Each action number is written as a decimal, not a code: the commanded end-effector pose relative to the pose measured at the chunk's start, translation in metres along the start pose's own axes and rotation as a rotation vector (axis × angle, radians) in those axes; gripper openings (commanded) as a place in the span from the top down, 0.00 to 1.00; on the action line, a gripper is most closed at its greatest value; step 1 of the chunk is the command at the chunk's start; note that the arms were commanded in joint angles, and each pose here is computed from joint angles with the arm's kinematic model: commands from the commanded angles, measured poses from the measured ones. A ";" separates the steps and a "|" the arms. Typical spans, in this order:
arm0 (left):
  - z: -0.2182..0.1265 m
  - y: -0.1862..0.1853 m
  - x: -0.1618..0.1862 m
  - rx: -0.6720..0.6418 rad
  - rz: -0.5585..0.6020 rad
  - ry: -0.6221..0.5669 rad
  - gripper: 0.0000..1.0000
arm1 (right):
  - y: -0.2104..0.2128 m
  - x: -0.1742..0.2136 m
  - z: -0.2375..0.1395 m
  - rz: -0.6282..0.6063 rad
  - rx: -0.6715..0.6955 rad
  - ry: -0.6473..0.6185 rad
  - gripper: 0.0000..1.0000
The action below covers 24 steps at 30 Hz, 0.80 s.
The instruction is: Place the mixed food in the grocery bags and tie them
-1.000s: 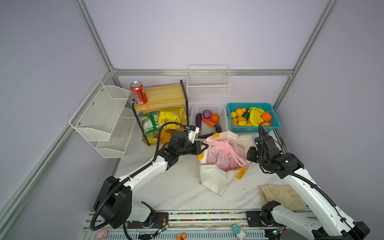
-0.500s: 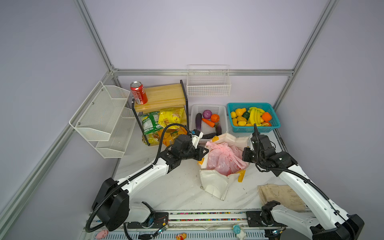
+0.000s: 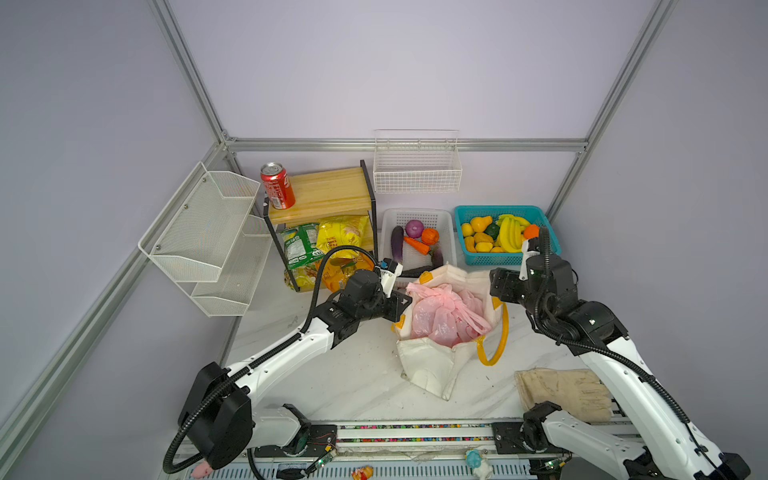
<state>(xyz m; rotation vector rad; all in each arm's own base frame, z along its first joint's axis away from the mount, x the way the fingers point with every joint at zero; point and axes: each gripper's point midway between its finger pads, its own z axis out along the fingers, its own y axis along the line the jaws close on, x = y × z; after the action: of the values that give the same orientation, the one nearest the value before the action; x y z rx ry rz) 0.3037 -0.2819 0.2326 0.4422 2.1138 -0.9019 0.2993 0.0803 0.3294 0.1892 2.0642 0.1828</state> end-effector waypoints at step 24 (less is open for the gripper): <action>-0.193 0.240 -0.035 -1.040 0.050 -0.619 0.02 | -0.168 0.019 0.182 0.011 0.361 -0.354 0.03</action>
<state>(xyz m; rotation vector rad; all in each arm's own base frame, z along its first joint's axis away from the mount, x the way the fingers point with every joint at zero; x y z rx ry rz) 0.3591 -0.0045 0.2410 -0.2614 1.7424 0.0463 0.4260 -0.0767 0.1510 0.5085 1.9520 -0.2622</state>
